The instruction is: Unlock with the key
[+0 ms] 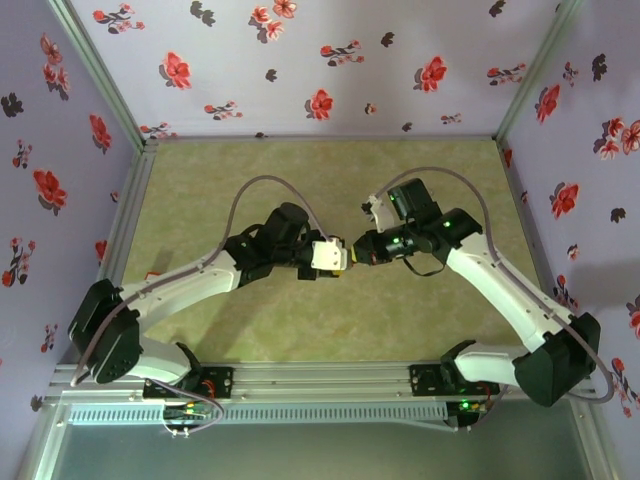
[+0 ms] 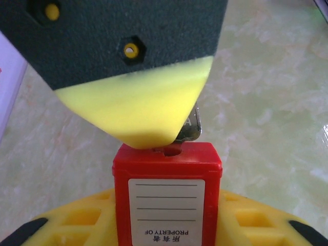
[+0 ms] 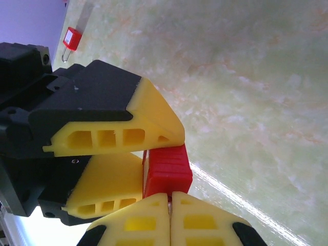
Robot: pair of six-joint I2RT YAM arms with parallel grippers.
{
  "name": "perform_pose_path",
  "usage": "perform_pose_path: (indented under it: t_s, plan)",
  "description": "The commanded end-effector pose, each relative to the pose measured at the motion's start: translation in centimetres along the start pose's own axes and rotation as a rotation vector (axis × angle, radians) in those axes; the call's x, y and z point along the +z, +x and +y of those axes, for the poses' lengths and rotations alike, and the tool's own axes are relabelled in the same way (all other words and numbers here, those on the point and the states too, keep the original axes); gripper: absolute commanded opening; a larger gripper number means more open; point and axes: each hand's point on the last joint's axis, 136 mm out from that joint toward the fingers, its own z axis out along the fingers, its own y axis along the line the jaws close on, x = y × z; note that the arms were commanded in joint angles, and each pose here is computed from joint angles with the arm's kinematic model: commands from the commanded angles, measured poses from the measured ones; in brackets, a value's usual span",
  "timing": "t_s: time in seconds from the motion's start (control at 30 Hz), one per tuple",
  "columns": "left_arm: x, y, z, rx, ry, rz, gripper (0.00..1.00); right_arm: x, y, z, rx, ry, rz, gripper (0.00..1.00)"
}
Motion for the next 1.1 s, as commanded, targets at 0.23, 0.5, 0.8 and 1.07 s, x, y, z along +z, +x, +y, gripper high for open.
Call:
perform_pose_path:
  t_s: [0.23, 0.5, 0.8, 1.07]
  plan:
    - [-0.4, -8.1, 7.6, 0.237, -0.582, -0.22, 0.0, 1.9, -5.8, -2.1, 0.669, -0.285, -0.233, 0.0]
    - [2.5, -3.1, 9.3, 0.285, -0.817, -0.094, 0.0, 2.4, -5.7, -3.3, 0.973, -0.401, -0.268, 0.0]
    - [3.2, -1.8, 9.9, 0.213, -0.865, -0.08, 0.0, 1.2, -4.9, -5.2, 1.071, -0.392, -0.317, 0.09]
    - [0.0, -1.6, 12.2, -0.344, -0.765, -0.198, 0.0, -7.8, -3.6, -10.7, 0.901, -0.024, -0.54, 0.84]
